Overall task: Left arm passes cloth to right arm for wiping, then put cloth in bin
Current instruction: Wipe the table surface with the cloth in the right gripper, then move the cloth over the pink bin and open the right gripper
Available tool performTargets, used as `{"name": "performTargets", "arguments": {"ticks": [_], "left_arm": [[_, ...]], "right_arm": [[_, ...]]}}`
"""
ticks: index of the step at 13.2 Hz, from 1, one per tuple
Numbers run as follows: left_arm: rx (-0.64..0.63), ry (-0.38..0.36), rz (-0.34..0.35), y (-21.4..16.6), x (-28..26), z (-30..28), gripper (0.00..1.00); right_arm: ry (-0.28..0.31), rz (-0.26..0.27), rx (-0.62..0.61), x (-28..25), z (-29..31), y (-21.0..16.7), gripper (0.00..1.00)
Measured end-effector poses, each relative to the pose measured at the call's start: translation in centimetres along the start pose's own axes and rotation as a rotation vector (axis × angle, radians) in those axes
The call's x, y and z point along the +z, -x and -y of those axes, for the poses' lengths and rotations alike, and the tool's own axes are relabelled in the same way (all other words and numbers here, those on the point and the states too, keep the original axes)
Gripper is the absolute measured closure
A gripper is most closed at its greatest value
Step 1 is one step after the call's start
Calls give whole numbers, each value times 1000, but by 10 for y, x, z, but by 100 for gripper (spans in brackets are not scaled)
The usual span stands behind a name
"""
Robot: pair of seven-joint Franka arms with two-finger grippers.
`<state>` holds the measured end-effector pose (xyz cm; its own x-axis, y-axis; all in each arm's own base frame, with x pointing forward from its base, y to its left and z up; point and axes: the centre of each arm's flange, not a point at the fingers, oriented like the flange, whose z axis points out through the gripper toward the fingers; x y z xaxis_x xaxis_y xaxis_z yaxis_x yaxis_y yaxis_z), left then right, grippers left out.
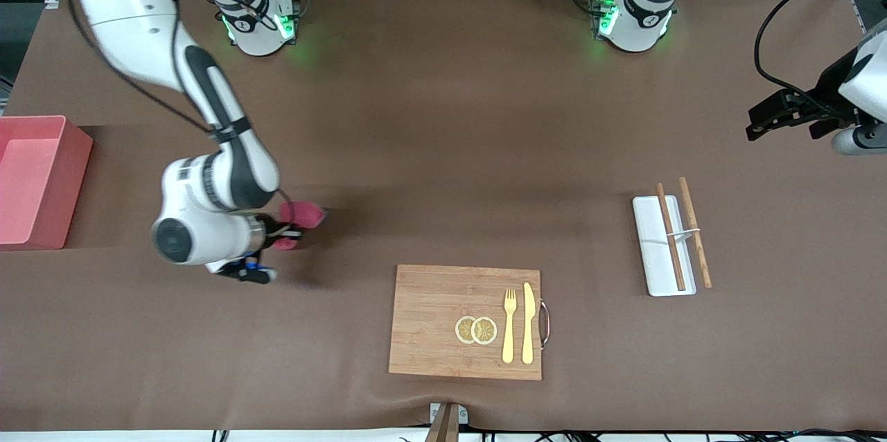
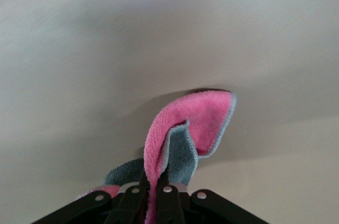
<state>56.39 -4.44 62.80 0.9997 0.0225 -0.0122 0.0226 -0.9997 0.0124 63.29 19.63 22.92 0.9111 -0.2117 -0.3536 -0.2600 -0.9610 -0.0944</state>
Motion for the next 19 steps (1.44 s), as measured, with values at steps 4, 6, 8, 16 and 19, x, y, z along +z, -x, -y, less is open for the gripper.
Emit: {"name": "performTargets", "arguments": {"ticks": [4, 6, 8, 16, 19], "left_arm": [[1, -1, 7, 0, 3, -1, 0], [2, -1, 7, 0, 3, -1, 0], [4, 0, 5, 0, 3, -2, 0], [10, 0, 2, 0, 2, -6, 0], [10, 0, 0, 0, 2, -6, 0]], "right_arm": [[-3, -5, 35, -25, 30, 24, 95], [-2, -4, -19, -75, -17, 12, 95], [26, -23, -73, -126, -87, -2, 95], [105, -96, -423, -217, -362, -23, 95], [146, -124, -543, -239, -471, -9, 95]]}}
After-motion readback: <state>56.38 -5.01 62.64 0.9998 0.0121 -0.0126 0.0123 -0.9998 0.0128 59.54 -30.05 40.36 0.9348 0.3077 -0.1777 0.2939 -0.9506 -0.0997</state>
